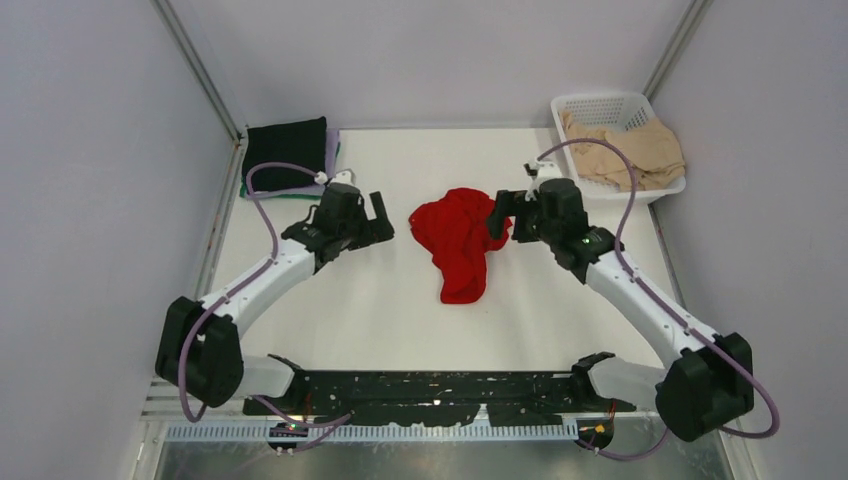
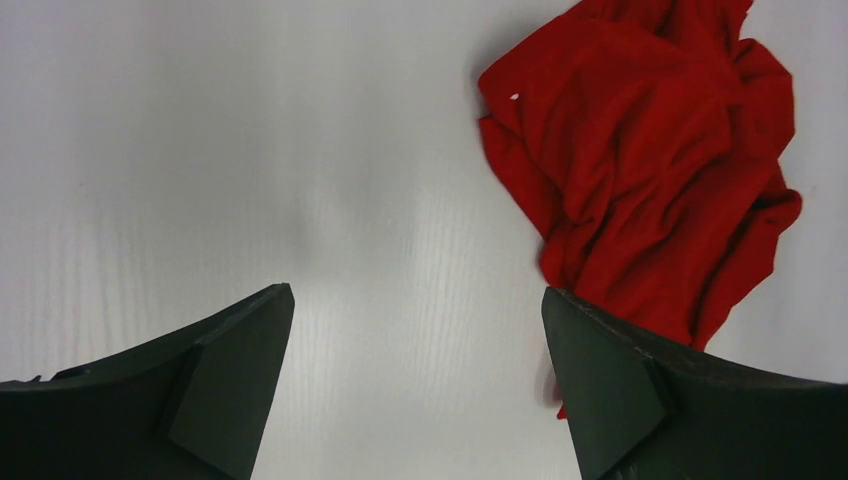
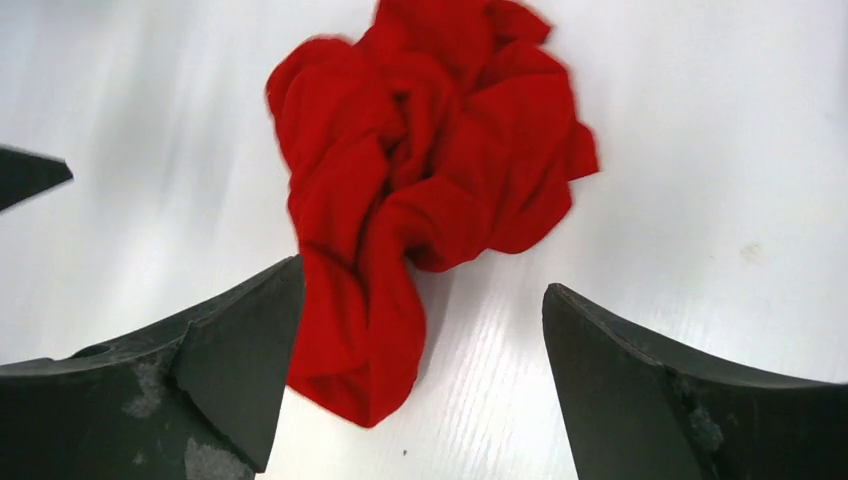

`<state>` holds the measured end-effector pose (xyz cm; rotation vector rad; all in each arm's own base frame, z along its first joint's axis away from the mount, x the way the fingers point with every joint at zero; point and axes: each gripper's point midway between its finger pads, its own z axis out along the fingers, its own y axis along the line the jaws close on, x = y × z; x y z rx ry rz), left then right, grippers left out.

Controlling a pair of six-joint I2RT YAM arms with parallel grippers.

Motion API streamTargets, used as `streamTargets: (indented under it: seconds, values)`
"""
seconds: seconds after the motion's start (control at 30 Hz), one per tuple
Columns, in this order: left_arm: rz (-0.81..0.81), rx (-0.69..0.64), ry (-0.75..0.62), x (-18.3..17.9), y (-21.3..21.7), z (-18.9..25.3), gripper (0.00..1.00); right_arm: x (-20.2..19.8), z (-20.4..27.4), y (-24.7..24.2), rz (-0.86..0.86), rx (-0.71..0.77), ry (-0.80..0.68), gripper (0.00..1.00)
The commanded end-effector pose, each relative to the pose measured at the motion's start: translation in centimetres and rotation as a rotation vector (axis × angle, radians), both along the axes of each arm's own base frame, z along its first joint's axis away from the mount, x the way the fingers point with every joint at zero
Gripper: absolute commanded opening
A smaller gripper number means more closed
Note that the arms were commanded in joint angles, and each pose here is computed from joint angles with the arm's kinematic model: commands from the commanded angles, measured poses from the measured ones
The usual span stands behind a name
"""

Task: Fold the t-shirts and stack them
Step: Move the tshirt to the center of the board, then flatten out the tshirt

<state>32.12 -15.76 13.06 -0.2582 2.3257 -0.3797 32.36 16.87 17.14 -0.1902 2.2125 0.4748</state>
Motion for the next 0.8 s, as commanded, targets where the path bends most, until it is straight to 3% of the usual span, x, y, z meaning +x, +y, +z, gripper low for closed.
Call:
streamTargets:
  seconds: [0.0, 0.07, 0.13, 0.4, 0.77]
  values:
    - [-0.117, -0.098, -0.072, 4.0, -4.0, 2.7, 0.99, 1.6, -1.1, -6.0, -0.323, 0.049, -0.038, 0.96]
    - [-0.163, -0.116, -0.044, 5.1, -5.5, 2.1, 0.97, 1.7, -2.0, -7.1, -0.357, 0.146, 0.006, 0.99]
    - [-0.227, -0.133, -0.009, 6.2, -7.2, 1.4, 0.94, 2.1, -2.7, -8.1, -0.366, 0.198, 0.024, 0.94]
    - [-0.315, -0.163, 0.095, 9.3, -10.8, -1.6, 0.82, 4.8, -6.1, -8.9, -0.405, 0.156, 0.105, 0.89]
    - [-0.347, -0.195, 0.198, 11.7, -13.3, -5.1, 0.68, 8.7, -8.9, -6.3, -0.336, 0.241, 0.165, 0.78]
